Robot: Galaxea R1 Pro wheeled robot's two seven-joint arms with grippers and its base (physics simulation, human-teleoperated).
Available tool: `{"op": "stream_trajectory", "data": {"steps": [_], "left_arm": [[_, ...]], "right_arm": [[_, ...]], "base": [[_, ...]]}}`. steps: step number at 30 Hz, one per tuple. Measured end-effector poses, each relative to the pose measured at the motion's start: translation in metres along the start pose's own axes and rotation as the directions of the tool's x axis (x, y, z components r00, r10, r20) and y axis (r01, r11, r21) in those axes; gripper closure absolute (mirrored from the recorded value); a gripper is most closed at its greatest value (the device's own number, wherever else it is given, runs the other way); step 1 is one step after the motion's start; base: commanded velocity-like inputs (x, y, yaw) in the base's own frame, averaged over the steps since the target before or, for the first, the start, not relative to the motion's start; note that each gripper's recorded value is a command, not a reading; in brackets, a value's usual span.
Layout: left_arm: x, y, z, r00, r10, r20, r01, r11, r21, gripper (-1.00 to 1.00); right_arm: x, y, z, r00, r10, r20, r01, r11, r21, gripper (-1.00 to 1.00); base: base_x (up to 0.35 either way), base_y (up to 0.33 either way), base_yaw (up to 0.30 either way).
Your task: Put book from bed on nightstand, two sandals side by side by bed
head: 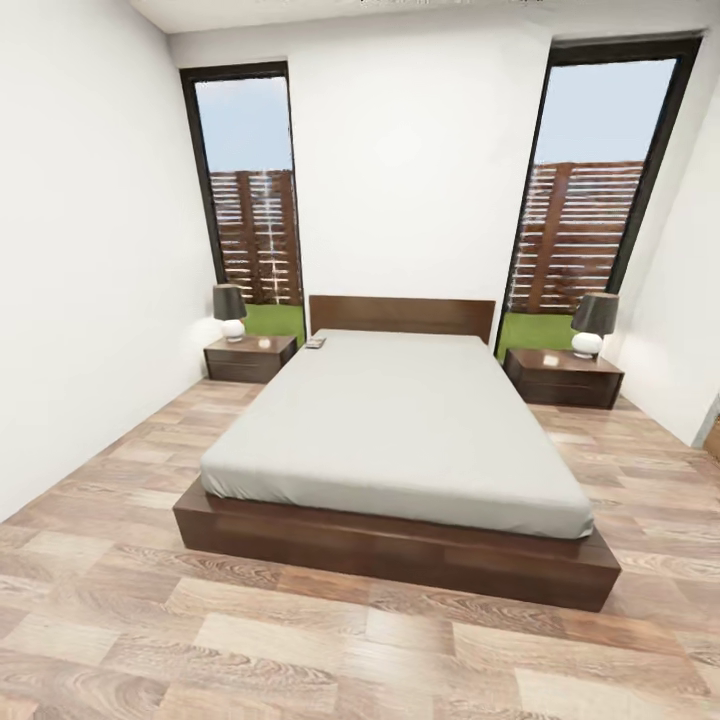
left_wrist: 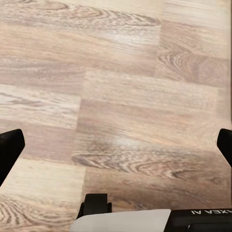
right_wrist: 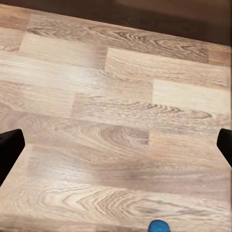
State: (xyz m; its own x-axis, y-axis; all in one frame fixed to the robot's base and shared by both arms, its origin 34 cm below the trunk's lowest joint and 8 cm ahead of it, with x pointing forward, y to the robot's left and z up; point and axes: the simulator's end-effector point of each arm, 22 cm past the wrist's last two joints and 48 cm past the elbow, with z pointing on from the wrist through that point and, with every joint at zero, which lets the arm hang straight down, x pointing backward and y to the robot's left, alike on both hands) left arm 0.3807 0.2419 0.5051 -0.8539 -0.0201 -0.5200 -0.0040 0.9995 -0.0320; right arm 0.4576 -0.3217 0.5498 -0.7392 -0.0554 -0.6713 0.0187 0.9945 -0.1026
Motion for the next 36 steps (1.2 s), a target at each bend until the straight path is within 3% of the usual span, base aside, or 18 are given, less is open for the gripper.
{"op": "stream_trajectory", "data": {"steps": [10, 21, 36], "left_arm": [[-0.0001, 0.0, -0.0002, 1.0, 0.0, 0.0, 0.0, 1.0, 0.0, -1.0], [-0.0025, -0.0011, -0.0004, 1.0, -0.001, 0.006, 0.001, 1.0, 0.001, -1.0], [-0.0026, -0.0044, -0.0004, 1.0, -0.003, 0.006, 0.003, 1.0, 0.005, -1.0]], "right_arm": [[0.0004, -0.0004, -0.0003, 1.0, -0.002, 0.0, 0.002, 1.0, 0.001, -1.0], [0.0064, -0.0005, -0.0011, 1.0, -0.001, -0.012, 0.001, 1.0, 0.001, -1.0], [0.0062, -0.0006, -0.0011, 1.0, 0.0, -0.011, 0.0, 1.0, 0.002, -1.0]], "base": [[-0.049, -0.031, -0.027], [-0.011, -0.009, -0.192], [-0.085, -0.102, -0.011]]}}
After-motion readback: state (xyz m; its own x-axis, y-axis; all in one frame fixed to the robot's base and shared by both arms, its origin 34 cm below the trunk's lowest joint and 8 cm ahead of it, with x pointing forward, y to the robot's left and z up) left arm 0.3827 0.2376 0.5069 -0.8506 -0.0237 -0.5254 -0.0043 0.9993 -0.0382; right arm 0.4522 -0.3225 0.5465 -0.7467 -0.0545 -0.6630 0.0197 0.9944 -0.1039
